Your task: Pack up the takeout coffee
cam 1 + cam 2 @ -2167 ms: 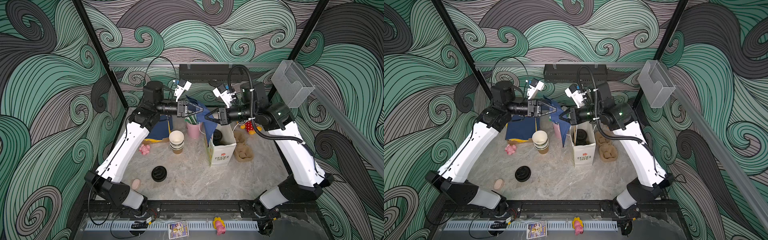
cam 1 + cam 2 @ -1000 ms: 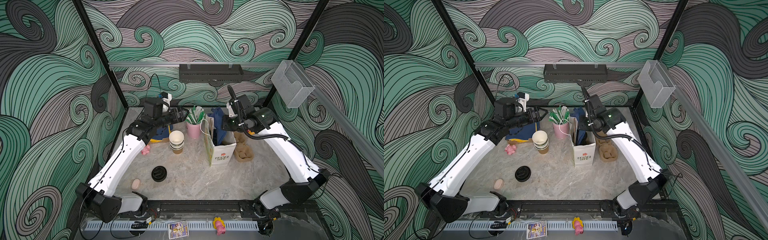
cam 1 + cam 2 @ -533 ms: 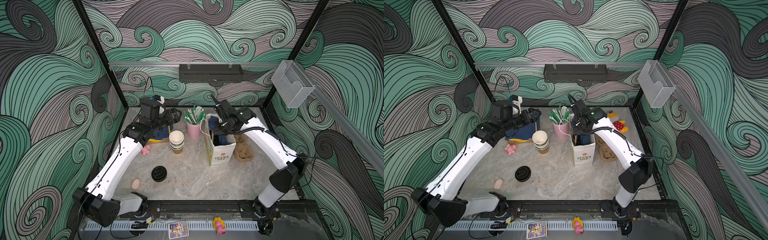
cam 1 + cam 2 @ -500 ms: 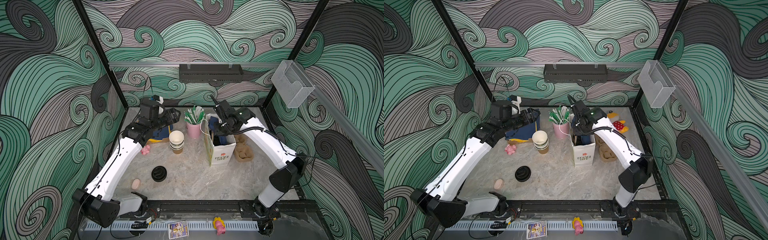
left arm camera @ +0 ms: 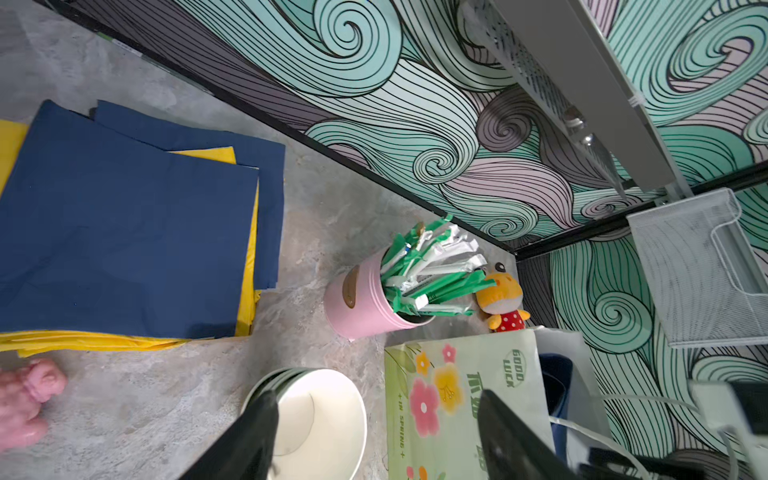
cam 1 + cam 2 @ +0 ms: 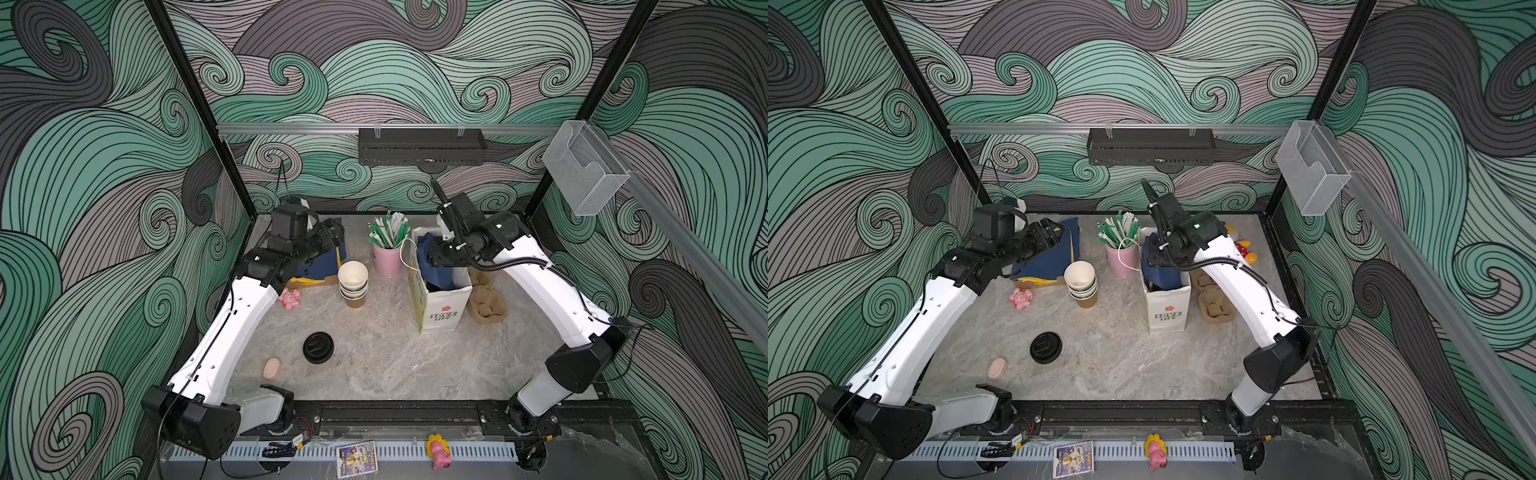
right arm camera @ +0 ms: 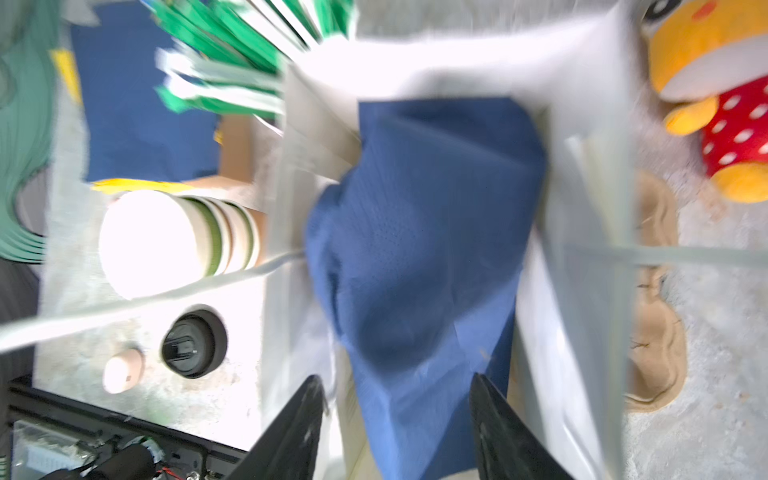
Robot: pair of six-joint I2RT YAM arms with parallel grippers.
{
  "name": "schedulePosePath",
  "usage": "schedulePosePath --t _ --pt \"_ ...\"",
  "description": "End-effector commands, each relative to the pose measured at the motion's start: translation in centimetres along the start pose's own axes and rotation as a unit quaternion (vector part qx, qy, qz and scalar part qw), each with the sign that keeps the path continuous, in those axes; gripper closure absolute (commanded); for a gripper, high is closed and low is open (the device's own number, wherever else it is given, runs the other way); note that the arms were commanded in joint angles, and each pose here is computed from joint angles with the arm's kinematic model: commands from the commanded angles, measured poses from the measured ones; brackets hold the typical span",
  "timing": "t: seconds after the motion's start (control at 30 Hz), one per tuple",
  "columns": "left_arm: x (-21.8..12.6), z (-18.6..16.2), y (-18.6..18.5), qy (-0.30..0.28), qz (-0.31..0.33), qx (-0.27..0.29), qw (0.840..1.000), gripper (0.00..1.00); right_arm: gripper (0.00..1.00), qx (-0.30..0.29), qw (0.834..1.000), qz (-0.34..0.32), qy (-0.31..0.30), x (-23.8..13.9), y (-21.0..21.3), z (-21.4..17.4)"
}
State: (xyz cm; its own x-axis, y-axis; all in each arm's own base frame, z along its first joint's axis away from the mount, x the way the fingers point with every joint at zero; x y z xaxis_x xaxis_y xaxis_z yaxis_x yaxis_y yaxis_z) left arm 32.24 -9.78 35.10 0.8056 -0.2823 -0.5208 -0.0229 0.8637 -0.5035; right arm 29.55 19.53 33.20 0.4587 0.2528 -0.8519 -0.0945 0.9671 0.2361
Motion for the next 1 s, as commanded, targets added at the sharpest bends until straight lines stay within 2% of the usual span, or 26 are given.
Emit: schedulePosePath --t 0.0,0.13,0.33,0.43,0.57,0.7,0.77,0.87,0.97 --pt "-0.1 -0.1 1.7 0.010 0.039 -0.014 0.999 0.23 0.42 -0.007 0.999 0.018 -0.039 -4.1 -0.2 0.2" --pt "0.8 -0.5 3.0 0.029 0.060 -0.021 0.998 0.23 0.48 -0.008 0.998 0.013 -0.065 -5.4 -0.5 0.7" --pt "2.8 -1.7 6.6 0.086 0.109 -0.040 0.990 0.23 0.54 -0.004 0.997 0.038 -0.065 -4.9 0.6 1.2" --pt "3.5 -2.8 9.3 0.128 0.166 -0.047 0.977 0.28 0.54 -0.005 0.996 0.045 -0.076 -4.9 0.9 1.4" --pt "4.5 -4.6 13.8 0.175 0.246 -0.069 0.951 0.33 0.54 -0.007 0.995 0.045 -0.083 -4.9 0.9 1.6" --pt "4.7 -4.6 17.8 0.170 0.271 -0.094 0.943 0.37 0.55 -0.010 0.995 0.046 -0.084 -4.9 0.9 1.6" --pt "5.0 -4.4 20.0 0.161 0.267 -0.112 0.943 0.38 0.55 -0.011 0.995 0.045 -0.084 -4.9 0.9 1.6" --pt "6.2 -4.1 22.3 0.162 0.219 -0.137 0.952 0.36 0.55 -0.013 0.995 0.047 -0.082 -4.8 1.0 1.6" --pt "7.6 -4.0 23.7 0.182 0.174 -0.162 0.954 0.33 0.55 -0.015 0.995 0.048 -0.081 -4.9 1.0 1.4"
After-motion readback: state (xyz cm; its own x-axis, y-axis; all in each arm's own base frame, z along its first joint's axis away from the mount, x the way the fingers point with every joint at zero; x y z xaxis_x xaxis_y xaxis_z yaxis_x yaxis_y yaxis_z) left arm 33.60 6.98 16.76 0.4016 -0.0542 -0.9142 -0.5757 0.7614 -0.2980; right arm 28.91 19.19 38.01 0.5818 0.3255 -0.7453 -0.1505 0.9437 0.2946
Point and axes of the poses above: each gripper's point midway between its finger pads, its own x axis out along the fingers, its own y axis along the line the jaws close on, z = x × y, the point moved 5 cm from there along -x, back along the fingers, and after that the axes turned 5 degrees about x, right-handed, at the moved point
